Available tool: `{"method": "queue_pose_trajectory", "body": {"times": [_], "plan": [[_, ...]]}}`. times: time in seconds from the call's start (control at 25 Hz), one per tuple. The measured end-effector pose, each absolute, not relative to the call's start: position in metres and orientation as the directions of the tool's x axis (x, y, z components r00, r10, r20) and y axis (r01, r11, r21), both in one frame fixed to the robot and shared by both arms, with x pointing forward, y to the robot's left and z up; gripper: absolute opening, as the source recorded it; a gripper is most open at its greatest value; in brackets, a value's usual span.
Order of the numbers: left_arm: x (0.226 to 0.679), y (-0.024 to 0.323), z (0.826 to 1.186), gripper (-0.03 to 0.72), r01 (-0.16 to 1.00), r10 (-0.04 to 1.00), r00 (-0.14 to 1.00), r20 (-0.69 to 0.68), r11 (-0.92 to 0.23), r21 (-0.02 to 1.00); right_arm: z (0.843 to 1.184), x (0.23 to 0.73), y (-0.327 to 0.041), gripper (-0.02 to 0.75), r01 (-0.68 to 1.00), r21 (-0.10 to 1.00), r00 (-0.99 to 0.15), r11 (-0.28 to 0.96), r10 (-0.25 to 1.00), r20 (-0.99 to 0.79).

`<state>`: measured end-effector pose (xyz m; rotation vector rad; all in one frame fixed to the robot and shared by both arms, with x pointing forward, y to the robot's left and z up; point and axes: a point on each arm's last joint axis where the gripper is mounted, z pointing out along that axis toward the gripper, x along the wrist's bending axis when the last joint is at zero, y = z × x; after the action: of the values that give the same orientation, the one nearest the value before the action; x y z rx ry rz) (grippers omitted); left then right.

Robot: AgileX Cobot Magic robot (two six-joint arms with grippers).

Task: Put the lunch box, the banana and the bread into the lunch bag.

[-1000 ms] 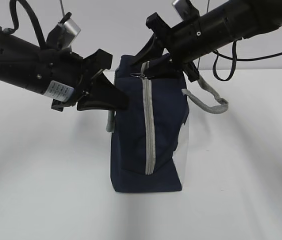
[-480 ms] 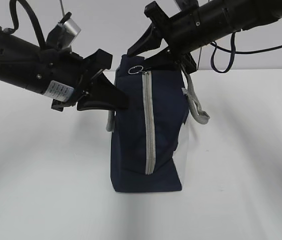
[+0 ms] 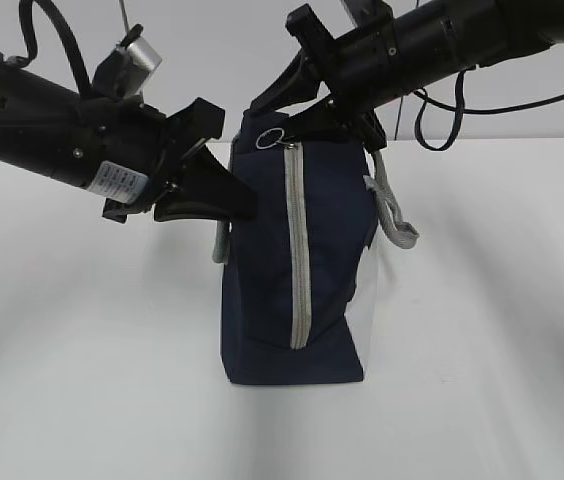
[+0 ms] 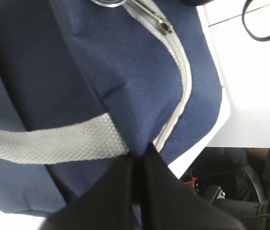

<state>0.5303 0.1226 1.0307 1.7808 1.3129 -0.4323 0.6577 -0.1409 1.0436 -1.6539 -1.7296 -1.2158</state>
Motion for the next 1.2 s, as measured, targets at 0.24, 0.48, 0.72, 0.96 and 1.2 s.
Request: {"method": "queue_pose_trajectory", "body": {"times": [0.24, 0.48, 0.72, 0.96, 1.2], "plan": [[0.5303, 0.1226, 1.0307, 0.004, 0.899, 0.602, 0.387, -0.699, -0.078, 0.43, 1.0424, 0.6549, -0.1409, 0.193, 0.955, 0.288, -0.203, -0.067, 0.56, 0.803], [0.5303, 0.1226, 1.0307, 0.004, 0.899, 0.602, 0.387, -0.699, -0.078, 0.43, 1.0415, 0.6548, -0.1414, 0.123, 0.951, 0.307, -0.226, -0.048, 0.571, 0.79], [0.5303, 0.1226, 1.0307, 0.004, 0.899, 0.602, 0.387, -0.699, -0.078, 0.43, 1.0402, 0.6559, -0.1426, -0.008, 0.943, 0.331, -0.245, -0.04, 0.589, 0.77], [0.5303, 0.1226, 1.0307, 0.004, 0.899, 0.602, 0.387, -0.699, -0.078, 0.43, 1.0401, 0.6588, -0.1435, -0.016, 0.931, 0.361, -0.259, -0.053, 0.601, 0.756], [0.5304, 0.1229, 1.0303, 0.004, 0.897, 0.606, 0.39, -0.693, -0.083, 0.433, 1.0472, 0.6634, -0.1438, -0.016, 0.911, 0.406, -0.284, -0.068, 0.608, 0.741]]}}
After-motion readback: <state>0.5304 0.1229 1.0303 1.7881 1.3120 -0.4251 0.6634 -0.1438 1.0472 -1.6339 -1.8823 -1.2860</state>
